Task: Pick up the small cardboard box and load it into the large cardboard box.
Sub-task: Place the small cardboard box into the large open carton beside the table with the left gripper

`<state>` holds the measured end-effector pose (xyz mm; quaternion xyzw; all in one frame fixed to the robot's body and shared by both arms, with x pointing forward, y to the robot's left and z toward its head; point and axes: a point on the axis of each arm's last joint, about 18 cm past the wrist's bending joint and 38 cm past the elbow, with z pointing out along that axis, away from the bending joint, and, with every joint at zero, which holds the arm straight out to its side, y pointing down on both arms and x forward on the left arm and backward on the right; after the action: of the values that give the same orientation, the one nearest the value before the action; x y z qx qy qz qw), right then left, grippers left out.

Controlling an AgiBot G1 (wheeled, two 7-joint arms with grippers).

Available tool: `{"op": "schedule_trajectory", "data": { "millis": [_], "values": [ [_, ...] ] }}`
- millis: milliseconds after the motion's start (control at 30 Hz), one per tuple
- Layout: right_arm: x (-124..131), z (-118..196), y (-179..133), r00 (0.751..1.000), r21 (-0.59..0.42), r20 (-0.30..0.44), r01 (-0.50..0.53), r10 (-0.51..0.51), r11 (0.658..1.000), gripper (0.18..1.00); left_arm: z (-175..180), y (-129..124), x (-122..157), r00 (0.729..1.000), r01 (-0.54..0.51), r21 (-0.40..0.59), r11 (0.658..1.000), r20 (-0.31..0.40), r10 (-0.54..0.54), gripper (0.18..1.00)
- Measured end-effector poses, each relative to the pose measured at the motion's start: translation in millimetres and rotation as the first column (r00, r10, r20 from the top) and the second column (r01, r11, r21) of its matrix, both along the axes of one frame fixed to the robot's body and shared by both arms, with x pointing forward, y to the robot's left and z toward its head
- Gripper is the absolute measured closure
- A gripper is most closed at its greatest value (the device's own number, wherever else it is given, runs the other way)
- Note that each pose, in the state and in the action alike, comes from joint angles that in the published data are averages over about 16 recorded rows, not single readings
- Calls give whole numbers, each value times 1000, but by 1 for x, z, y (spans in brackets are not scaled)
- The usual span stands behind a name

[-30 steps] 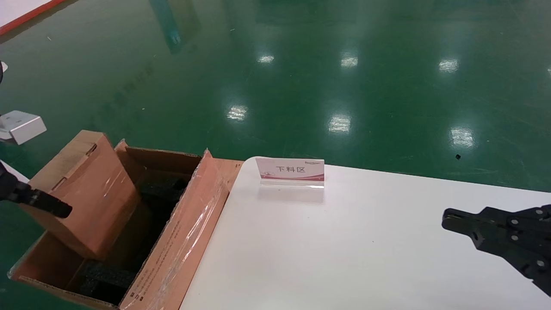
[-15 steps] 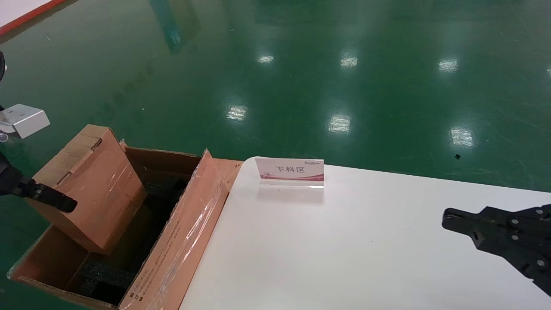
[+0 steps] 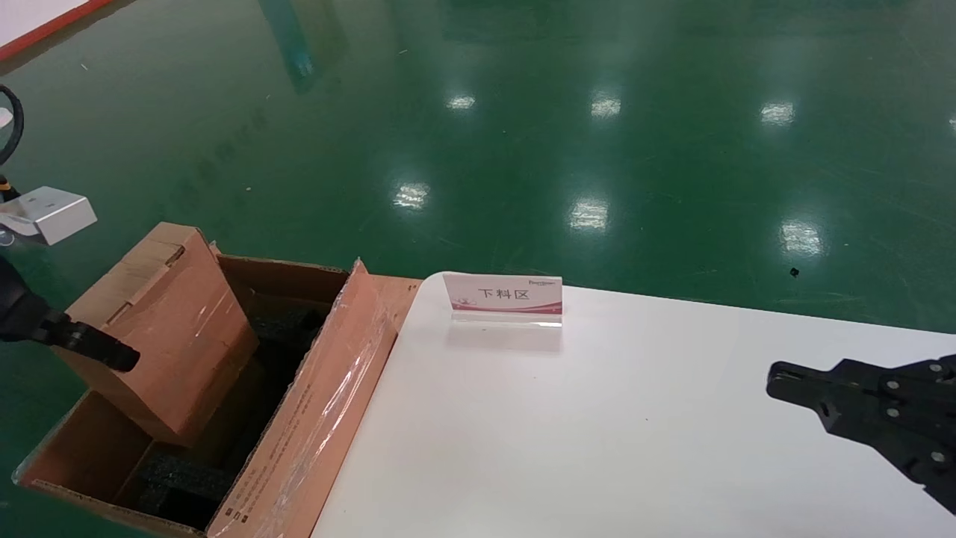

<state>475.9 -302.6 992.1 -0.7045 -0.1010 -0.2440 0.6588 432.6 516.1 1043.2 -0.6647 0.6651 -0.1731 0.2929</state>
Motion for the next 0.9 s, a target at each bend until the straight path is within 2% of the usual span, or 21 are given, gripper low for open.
{"op": "schedule_trajectory", "data": {
  "millis": [900],
  "values": [
    [0,0,0,1000,0,0,0,0,1000,988,-40,29,21,1000,-22,68,997,-15,23,775]
  ]
}}
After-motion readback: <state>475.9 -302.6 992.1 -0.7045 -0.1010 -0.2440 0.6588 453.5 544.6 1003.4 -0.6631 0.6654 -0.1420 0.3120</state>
